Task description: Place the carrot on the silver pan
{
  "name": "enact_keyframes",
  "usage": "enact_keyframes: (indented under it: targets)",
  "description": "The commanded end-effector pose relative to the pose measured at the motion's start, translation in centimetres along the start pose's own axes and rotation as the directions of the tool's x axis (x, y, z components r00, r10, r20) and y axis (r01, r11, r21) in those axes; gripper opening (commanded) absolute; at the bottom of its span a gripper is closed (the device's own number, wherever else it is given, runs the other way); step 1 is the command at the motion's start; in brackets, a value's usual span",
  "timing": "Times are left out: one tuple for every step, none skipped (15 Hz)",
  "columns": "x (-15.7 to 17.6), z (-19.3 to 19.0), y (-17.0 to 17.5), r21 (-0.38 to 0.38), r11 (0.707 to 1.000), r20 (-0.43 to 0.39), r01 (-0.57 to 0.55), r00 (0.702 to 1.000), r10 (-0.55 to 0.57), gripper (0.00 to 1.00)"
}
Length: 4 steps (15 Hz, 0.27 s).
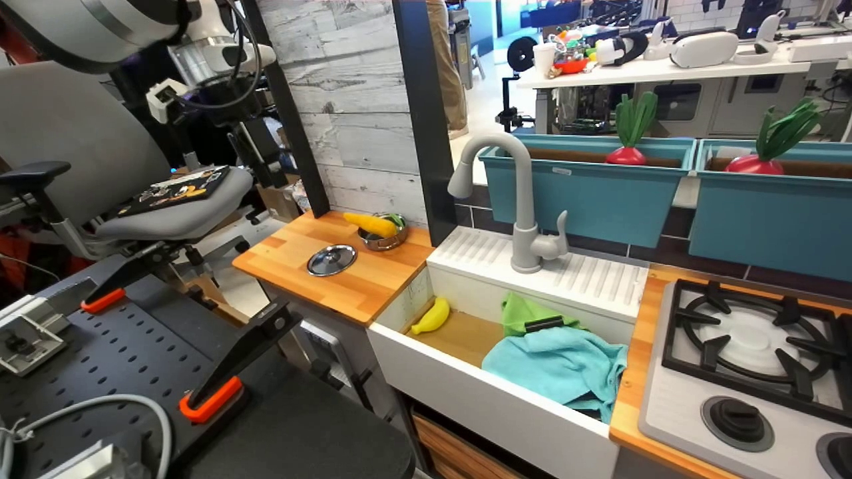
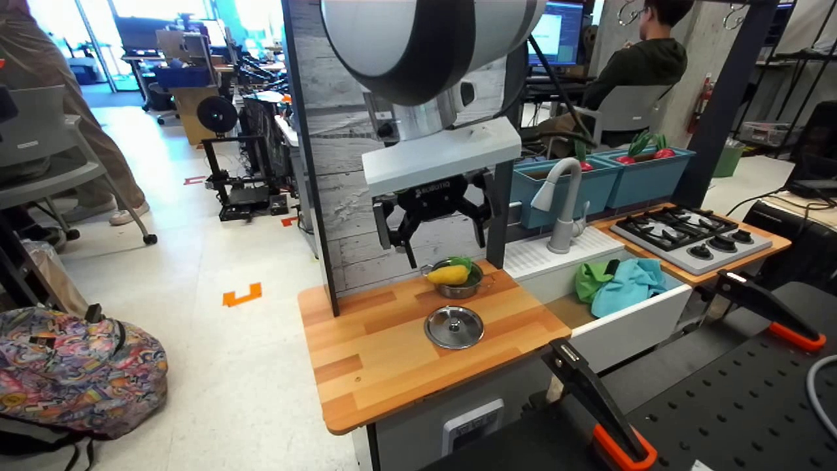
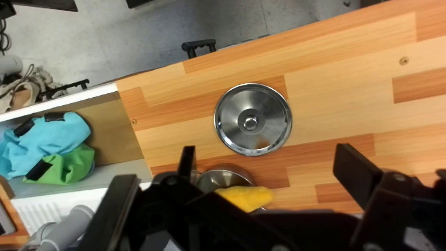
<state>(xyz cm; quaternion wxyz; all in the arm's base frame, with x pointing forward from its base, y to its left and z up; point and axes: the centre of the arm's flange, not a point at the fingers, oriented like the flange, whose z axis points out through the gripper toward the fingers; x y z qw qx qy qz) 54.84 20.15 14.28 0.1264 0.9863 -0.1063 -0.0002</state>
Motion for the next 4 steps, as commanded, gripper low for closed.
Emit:
enact_keyframes:
  targets:
    - [-0.55,-0.7,-0.17,-0.009,1.0,-0.003,0.014,1.0,-0.014,1.0]
    - [-0.79,-1.07,-0.13,-0.012,1.0,-0.005,0.022,1.0,-0.022,1.0]
    - [-0.83,-1.17,0.07,-0.015,1.0,-0.006,0.022,1.0,-0.022,1.0]
    - [-0.8,-1.07,0.28,-0.018,1.0,-0.005,0.02,1.0,-0.02,1.0]
